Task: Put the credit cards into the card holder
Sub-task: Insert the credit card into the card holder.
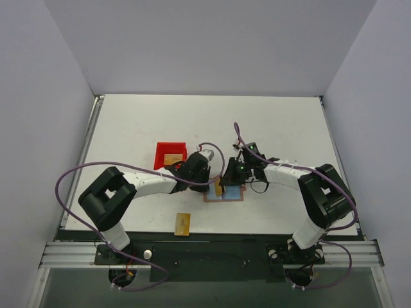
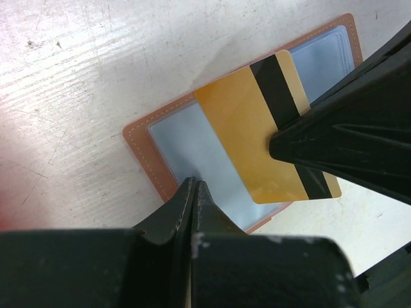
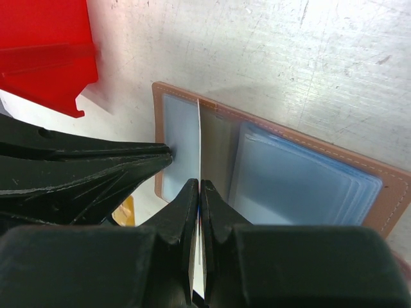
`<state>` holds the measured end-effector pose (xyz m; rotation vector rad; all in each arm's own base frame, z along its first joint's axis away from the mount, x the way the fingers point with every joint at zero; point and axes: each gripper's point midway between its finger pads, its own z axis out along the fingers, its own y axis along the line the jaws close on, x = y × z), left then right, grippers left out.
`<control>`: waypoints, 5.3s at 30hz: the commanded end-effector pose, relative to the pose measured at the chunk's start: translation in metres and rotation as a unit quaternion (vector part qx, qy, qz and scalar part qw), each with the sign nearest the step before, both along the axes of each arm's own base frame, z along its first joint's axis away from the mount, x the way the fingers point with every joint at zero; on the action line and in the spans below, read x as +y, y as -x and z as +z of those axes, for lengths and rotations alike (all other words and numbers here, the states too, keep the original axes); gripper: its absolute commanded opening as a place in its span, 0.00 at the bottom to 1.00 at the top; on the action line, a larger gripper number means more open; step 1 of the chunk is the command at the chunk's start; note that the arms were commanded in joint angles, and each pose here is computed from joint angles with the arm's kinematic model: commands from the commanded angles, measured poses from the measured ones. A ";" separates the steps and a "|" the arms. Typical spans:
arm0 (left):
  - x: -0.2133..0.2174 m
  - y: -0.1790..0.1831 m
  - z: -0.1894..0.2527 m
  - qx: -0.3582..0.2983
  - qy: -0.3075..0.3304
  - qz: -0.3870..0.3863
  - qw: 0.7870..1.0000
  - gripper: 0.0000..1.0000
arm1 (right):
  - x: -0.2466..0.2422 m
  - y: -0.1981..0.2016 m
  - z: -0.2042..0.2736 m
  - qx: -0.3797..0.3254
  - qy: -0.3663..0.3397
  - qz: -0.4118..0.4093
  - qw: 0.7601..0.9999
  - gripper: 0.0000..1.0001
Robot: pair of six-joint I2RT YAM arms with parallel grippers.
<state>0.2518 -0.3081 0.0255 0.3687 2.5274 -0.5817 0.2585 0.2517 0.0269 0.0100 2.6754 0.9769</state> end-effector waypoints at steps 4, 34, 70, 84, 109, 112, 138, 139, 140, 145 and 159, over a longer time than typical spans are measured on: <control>0.006 -0.002 -0.011 0.000 -0.012 0.011 1.000 0.00 | -0.012 -0.002 0.019 -0.018 -0.015 -0.009 1.000 0.00; 0.006 -0.002 -0.011 0.002 -0.013 0.010 1.000 0.00 | -0.019 0.014 -0.005 0.024 -0.037 -0.022 0.999 0.00; 0.004 -0.002 -0.014 0.007 -0.015 0.008 1.000 0.00 | -0.001 0.018 0.001 0.021 -0.113 -0.008 0.993 0.00; 0.005 -0.001 -0.017 0.010 -0.018 0.007 1.000 0.00 | -0.022 0.029 -0.015 0.027 -0.054 -0.027 0.998 0.00; 0.005 -0.001 -0.016 0.009 -0.017 0.005 1.000 0.00 | -0.019 0.027 -0.022 0.037 -0.049 -0.023 0.998 0.00; 0.005 -0.001 -0.016 0.009 -0.017 0.005 1.000 0.00 | -0.016 0.025 -0.020 0.035 -0.055 -0.019 0.998 0.00; 0.005 -0.002 -0.016 0.010 -0.018 0.004 1.000 0.00 | -0.015 0.009 -0.019 0.007 -0.047 -0.048 0.998 0.00; 0.005 -0.001 -0.016 0.010 -0.019 0.004 1.000 0.00 | -0.017 0.008 -0.019 0.004 -0.043 -0.052 0.998 0.00; 0.006 -0.001 -0.017 0.010 -0.020 0.003 1.000 0.00 | -0.018 0.007 -0.019 0.003 -0.041 -0.054 0.998 0.00; 0.007 -0.002 -0.017 0.010 -0.019 0.006 1.000 0.00 | -0.024 0.005 -0.020 -0.004 -0.030 -0.065 0.997 0.00; 0.008 -0.002 -0.017 0.011 -0.018 0.006 1.000 0.00 | -0.016 0.009 -0.025 0.005 -0.040 -0.065 0.997 0.00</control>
